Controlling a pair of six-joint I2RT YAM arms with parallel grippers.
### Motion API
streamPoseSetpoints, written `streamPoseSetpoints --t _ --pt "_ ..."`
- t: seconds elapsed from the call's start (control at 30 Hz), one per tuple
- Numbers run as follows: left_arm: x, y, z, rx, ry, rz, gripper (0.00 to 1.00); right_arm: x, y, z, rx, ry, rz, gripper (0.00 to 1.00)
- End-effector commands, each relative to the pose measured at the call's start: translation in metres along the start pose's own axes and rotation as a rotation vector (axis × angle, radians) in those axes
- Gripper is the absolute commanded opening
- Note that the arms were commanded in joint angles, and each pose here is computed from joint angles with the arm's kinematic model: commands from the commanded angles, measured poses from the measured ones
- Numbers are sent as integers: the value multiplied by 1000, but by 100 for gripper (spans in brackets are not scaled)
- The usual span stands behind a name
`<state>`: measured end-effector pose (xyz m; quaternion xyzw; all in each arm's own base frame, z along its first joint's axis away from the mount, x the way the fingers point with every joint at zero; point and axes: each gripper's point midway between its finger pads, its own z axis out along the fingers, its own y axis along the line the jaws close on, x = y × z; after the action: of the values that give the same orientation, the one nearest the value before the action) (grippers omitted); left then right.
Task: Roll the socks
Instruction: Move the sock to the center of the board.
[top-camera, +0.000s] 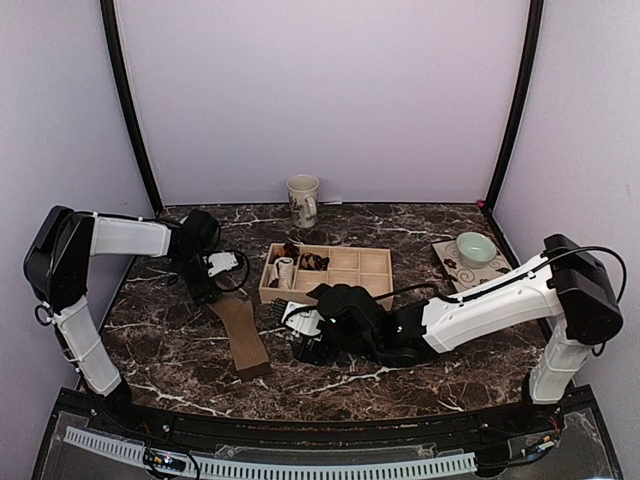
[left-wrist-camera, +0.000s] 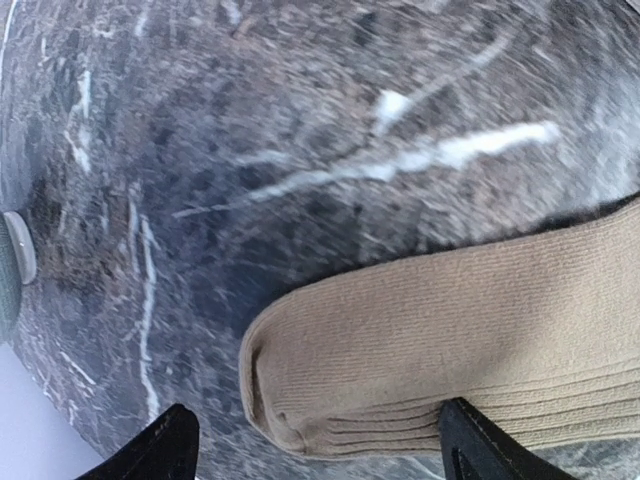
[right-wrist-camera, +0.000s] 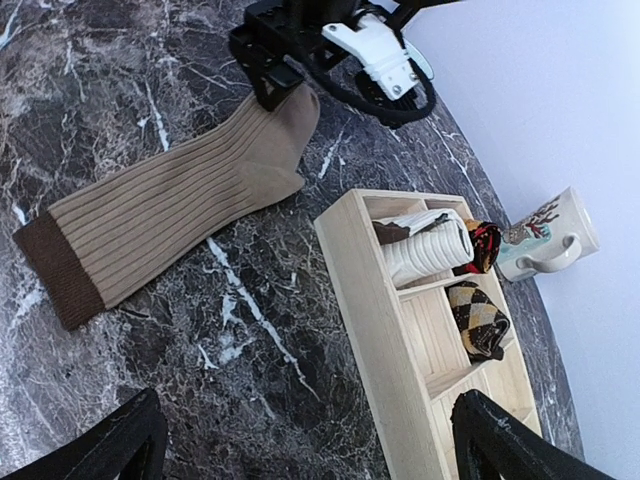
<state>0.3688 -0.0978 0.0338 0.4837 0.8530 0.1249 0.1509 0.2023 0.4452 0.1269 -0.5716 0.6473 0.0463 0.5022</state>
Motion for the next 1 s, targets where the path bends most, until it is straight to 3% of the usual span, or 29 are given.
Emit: streamPoseSetpoints --t 0.0,0.2,0.3,0.53,0.7,0.83,0.97 --pt "-6 13 4 -49 20 7 86 7 18 6 -23 17 -86 100" --pt "-22 7 -26 -21 -67 18 89 -18 45 21 -172 -35 -103 99" --pt "-24 -1 -50 23 -126 19 91 -33 59 29 -244 -69 -139 91" --pt "-13 -17 -88 62 -200 49 97 -48 92 44 -385 -118 -204 86" --pt "0 -34 -91 106 -207 19 97 -39 111 51 -466 -114 -216 76" --pt "20 -41 -95 178 -234 -71 97 -33 111 52 -533 -128 -95 69" --pt "51 -43 -86 165 -189 -73 97 -23 117 58 -546 -109 -104 65"
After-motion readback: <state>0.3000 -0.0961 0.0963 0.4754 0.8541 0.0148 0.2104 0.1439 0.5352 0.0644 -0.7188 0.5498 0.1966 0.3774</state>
